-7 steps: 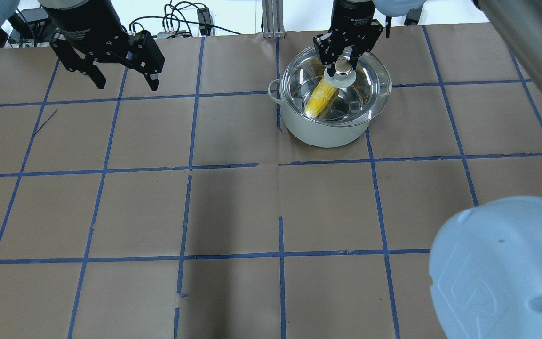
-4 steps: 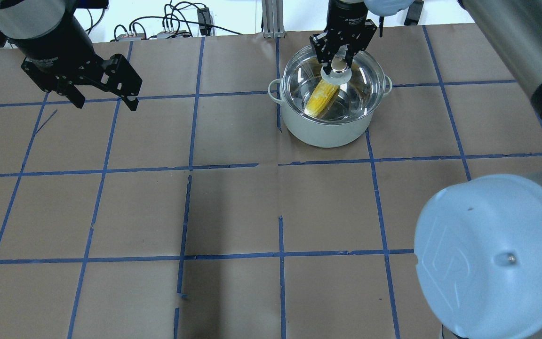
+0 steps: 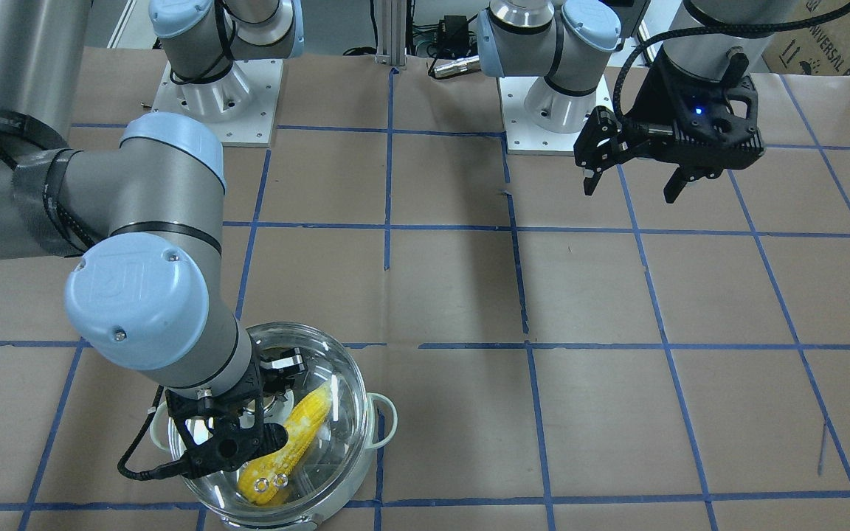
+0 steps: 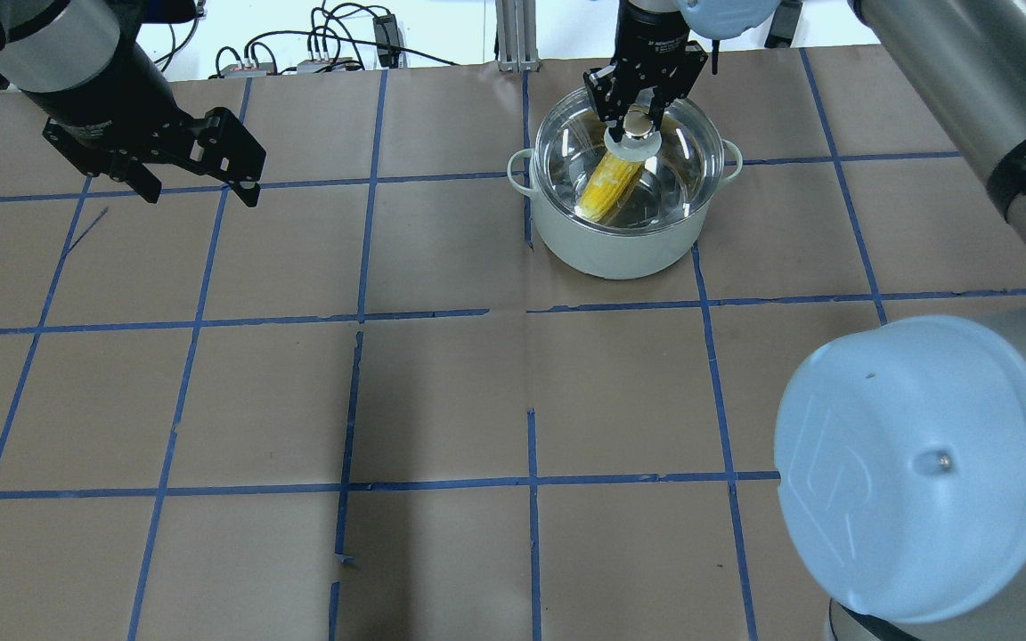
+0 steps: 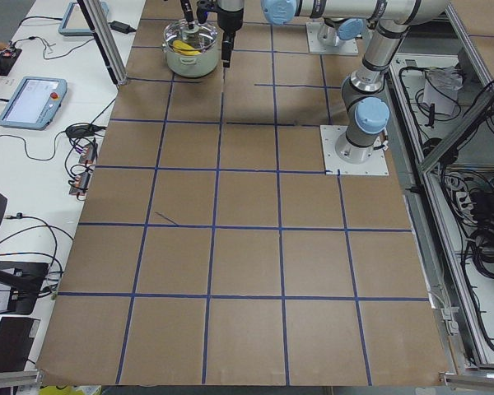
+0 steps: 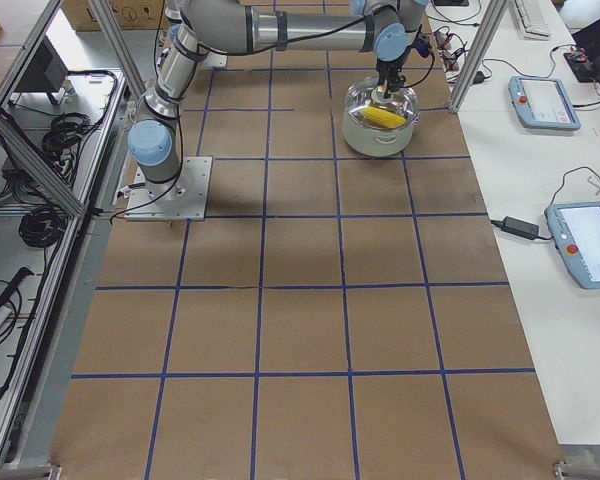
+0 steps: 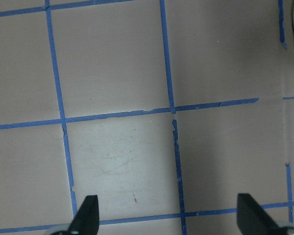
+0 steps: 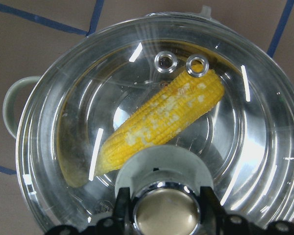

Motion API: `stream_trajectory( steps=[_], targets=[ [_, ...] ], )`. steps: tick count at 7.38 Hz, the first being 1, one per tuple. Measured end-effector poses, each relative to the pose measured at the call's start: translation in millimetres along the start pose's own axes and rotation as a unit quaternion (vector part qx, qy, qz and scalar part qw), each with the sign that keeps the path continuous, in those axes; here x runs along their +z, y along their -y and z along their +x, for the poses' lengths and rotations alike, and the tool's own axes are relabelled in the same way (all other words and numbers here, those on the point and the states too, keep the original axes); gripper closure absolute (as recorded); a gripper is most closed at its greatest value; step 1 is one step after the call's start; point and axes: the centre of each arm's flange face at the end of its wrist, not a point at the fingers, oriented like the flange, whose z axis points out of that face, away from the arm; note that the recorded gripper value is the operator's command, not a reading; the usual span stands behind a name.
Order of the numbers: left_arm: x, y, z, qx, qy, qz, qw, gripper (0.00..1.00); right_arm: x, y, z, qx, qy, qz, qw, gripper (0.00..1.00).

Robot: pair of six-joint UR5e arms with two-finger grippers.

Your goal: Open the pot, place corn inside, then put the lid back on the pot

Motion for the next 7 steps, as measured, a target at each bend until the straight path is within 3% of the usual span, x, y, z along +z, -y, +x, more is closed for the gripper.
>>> stream_trajectory(
  steps=[4,7],
  targets=[
    [-13.7,-4.0,0.9,-0.019,0.010,-0.035,0.9992,0.00,5.6,2.9,-1.2,-0.002,0.000,-0.001,1.0000,0.70],
    [-13.7,2.8,-0.6,-0.034,0.011,-0.039,0.9986,0.00,5.3,3.6,-1.8,-0.002,-0.001,0.002,1.0000,0.70]
  ],
)
